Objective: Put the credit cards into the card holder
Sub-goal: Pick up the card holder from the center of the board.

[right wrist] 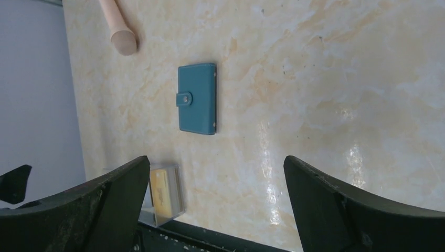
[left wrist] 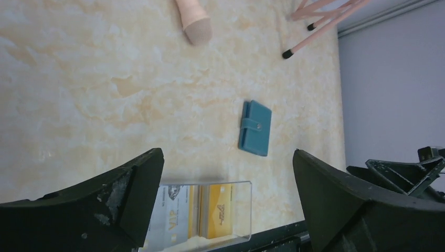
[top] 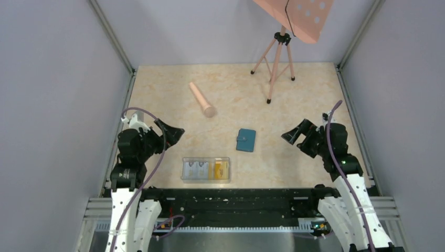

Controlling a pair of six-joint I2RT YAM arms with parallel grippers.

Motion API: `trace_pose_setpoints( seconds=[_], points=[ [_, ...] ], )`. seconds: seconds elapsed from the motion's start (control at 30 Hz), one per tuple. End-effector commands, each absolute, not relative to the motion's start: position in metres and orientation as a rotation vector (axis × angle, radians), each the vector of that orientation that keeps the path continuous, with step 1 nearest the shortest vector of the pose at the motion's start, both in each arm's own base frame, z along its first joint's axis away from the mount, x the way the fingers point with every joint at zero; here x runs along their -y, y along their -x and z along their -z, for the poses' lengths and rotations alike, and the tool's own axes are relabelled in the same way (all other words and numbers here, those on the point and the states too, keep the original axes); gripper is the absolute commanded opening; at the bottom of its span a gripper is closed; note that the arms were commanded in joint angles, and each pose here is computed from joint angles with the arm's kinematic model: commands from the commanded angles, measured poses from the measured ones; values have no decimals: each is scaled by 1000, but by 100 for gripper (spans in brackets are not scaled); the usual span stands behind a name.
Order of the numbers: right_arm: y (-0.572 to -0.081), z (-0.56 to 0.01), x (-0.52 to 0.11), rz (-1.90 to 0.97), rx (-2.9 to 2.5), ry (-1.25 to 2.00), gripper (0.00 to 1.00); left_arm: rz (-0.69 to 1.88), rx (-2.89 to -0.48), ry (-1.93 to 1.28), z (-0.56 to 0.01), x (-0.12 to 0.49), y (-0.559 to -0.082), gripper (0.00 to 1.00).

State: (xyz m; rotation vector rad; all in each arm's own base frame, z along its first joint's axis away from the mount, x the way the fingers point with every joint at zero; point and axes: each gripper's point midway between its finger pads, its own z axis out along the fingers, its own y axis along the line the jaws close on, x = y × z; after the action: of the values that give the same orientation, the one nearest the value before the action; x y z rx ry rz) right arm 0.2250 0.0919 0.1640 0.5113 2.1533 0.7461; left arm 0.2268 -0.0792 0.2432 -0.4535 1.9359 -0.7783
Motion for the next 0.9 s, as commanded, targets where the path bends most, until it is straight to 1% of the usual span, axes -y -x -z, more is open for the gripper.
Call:
trace_pose_setpoints(
  seconds=[0.0,0.17,0.37,0.53,0.63,0.7,0.87],
  points=[
    [-222,-157,-101,-797,-2239,-464,99,808,-2004,477,-207,83,-229,99],
    [-222,-140,-112,-866,-2314,-471,99,936,-2162,493,-169,102,-224,99],
    [-225,-121,-122,-971,-2296,-569,99,1118,-2219,543,-133,132,-230,99],
    [-229,-99,-139,-1074,-2295,-653,98,1101,-2319,430,-124,180,-241,98],
    [-229,-81,-155,-1067,-2379,-649,97,1135,-2398,320,-125,221,-255,94],
    [-232,-73,-168,-1071,-2438,-626,97,1117,-2485,272,-112,243,-265,90],
    [-252,-54,-190,-1098,-2514,-616,94,1055,-2612,196,-87,278,-286,86]
  ],
)
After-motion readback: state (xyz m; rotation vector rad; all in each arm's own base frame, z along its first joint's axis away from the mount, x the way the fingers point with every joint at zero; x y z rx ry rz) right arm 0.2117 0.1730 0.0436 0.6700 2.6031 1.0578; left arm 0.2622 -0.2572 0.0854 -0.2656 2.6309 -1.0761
